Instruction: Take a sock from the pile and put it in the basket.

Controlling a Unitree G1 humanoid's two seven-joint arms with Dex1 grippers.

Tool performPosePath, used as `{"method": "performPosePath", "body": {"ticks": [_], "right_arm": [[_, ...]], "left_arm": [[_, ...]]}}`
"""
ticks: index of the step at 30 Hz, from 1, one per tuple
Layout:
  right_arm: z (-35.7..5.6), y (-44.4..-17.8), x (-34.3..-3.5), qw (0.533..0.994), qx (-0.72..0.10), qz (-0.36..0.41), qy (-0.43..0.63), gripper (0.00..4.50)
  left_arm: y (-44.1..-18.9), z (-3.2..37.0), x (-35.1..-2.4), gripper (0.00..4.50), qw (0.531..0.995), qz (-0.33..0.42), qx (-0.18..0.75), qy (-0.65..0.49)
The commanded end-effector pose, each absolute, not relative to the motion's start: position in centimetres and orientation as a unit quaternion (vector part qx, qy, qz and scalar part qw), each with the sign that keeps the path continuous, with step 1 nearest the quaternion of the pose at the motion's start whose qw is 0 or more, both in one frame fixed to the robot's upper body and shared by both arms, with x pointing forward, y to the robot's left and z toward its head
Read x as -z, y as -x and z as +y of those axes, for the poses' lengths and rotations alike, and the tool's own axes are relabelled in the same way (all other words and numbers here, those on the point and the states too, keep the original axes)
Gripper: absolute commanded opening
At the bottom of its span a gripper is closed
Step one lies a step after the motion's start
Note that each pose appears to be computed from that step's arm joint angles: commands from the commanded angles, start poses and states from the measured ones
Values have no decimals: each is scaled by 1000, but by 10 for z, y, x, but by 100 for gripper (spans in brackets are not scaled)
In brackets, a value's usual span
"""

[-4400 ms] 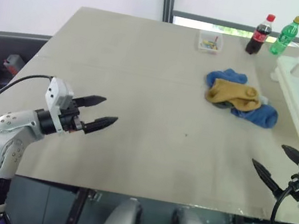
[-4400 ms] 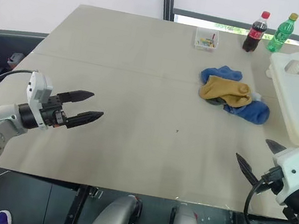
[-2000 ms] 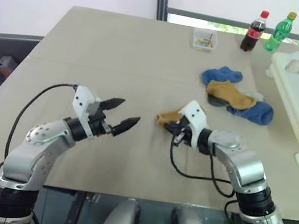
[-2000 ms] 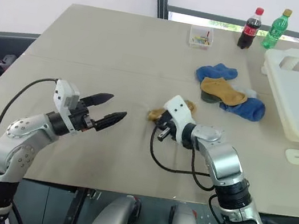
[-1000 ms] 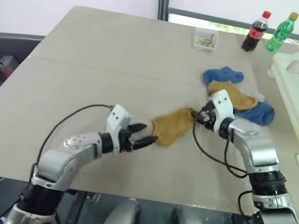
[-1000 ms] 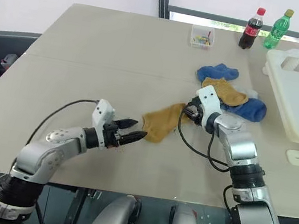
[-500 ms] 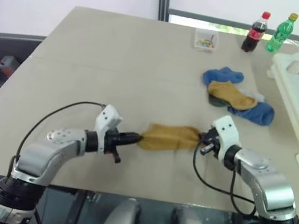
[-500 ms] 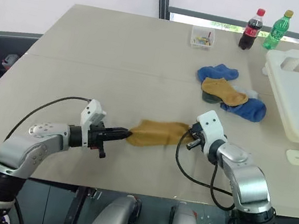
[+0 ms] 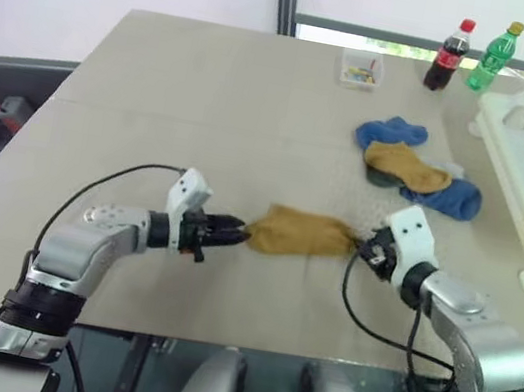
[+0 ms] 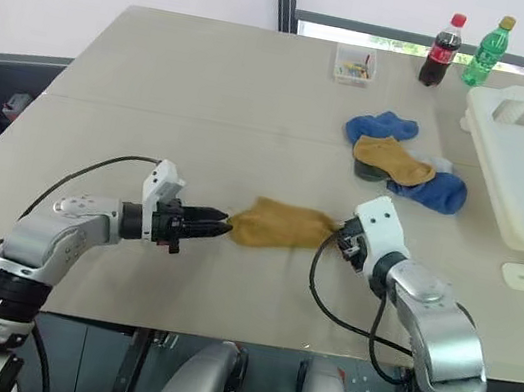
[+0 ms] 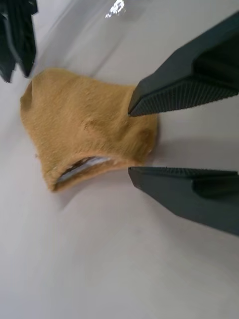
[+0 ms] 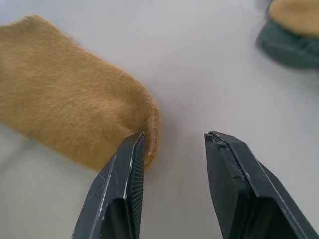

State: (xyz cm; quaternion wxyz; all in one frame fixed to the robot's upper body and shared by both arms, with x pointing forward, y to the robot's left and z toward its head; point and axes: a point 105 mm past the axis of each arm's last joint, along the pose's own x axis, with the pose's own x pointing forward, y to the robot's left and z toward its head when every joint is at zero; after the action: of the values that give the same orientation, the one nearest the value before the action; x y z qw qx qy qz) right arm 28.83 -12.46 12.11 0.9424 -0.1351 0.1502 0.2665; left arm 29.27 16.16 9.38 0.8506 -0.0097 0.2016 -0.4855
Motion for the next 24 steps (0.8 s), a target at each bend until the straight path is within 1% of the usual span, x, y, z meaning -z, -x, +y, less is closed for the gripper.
{"method": "performPosePath", "body": {"ticks": [1, 6, 7, 8, 9, 15, 18, 20, 21, 22, 23, 24], "right_arm": [[-127, -280, -138, 939, -292, 111, 142, 202], [-129, -270, -144, 930, -324, 91, 144, 202], [-128, -264, -145, 925, -340, 83, 148, 202], [-128, -260, -145, 921, -352, 79, 150, 202], [-128, -256, -145, 916, -364, 75, 154, 202], [-129, -242, -147, 899, -403, 46, 167, 202], [-129, -239, -147, 895, -415, 40, 156, 202], [-134, -242, -150, 903, -401, 34, 148, 202], [-134, -241, -150, 901, -408, 34, 147, 253], [-135, -240, -151, 899, -411, 33, 149, 294], [-136, -242, -153, 900, -405, 25, 159, 347], [-138, -243, -155, 902, -397, 17, 167, 383]], "left_arm": [[-293, 153, -96, 164, 849, 190, 494, 9], [-300, 143, -94, 164, 849, 183, 495, 25], [-302, 143, -94, 106, 850, 179, 494, 23], [-303, 142, -95, 88, 851, 175, 494, 20], [-304, 143, -96, 36, 852, 171, 494, 13], [-308, 149, -108, 36, 855, 143, 499, -11], [-309, 148, -113, 36, 850, 137, 508, -5], [-311, 148, -114, 88, 851, 136, 507, -4], [-311, 147, -114, 110, 850, 135, 508, -10], [-312, 147, -114, 163, 852, 134, 506, -19], [-314, 145, -113, 215, 854, 131, 503, -28], [-316, 144, -112, 243, 856, 129, 500, -34]]}}
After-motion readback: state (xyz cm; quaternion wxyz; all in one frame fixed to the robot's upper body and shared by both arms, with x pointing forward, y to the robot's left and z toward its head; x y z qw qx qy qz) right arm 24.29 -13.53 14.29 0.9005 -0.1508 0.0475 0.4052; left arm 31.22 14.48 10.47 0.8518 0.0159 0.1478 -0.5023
